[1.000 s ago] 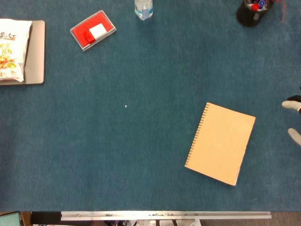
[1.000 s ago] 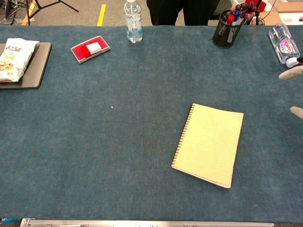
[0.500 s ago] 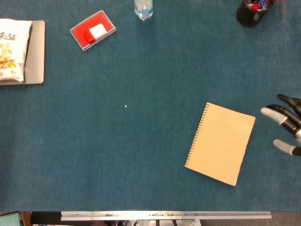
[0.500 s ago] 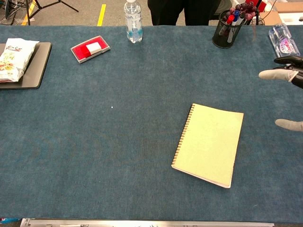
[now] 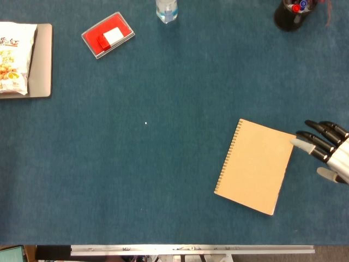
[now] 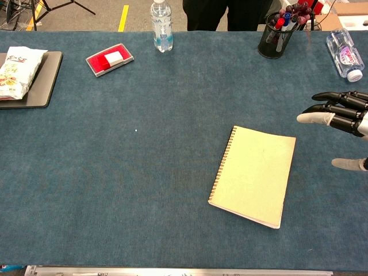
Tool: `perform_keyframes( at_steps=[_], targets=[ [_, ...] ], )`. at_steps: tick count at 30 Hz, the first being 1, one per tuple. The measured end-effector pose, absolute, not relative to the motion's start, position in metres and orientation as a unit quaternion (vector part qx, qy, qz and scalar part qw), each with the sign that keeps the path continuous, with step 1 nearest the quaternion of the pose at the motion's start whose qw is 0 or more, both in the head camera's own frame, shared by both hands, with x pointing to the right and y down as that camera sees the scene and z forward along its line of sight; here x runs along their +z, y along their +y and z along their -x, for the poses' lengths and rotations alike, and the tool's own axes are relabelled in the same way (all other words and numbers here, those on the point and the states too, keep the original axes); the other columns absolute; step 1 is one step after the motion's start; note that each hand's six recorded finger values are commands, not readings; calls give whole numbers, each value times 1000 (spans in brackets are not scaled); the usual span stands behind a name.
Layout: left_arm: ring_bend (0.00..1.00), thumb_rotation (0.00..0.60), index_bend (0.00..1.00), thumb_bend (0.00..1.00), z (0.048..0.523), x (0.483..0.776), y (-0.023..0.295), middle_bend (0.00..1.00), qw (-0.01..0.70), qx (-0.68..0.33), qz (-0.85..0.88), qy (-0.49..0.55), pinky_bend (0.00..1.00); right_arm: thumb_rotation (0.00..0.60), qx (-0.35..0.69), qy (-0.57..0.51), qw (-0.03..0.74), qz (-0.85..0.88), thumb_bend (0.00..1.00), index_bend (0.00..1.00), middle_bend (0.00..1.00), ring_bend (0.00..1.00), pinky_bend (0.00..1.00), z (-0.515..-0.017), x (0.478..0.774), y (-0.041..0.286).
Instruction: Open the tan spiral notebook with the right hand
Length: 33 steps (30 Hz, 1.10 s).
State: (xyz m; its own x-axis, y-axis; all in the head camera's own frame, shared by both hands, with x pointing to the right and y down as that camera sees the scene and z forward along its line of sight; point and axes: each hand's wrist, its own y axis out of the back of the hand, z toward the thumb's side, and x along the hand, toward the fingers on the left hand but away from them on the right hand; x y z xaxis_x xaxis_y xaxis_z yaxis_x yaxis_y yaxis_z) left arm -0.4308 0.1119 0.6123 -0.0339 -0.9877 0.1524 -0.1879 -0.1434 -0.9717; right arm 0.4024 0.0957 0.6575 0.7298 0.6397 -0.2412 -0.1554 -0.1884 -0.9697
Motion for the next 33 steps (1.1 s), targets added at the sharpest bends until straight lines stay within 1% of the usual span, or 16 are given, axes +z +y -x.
perform_keyframes(
  at_steps=[3, 6, 20, 33],
  targets=[
    [210, 600, 440, 189, 431, 612, 112, 367, 400, -499, 568, 518, 419, 600, 329, -165, 612, 701, 0, 185, 182, 134, 259, -403, 664, 96],
    [210, 600, 440, 189, 432, 612, 112, 367, 399, -499, 568, 519, 419, 600, 329, -160, 611, 702, 0, 180, 157, 134, 259, -402, 669, 97],
    [210, 600, 440, 190, 434, 610, 113, 368, 395, -499, 566, 523, 419, 600, 337, -120, 589, 725, 0, 180, 154, 134, 259, -392, 709, 106],
    [210, 600, 440, 190, 437, 607, 113, 368, 393, -498, 565, 528, 419, 600, 338, -107, 571, 740, 0, 180, 154, 134, 259, -380, 735, 112]
  ],
)
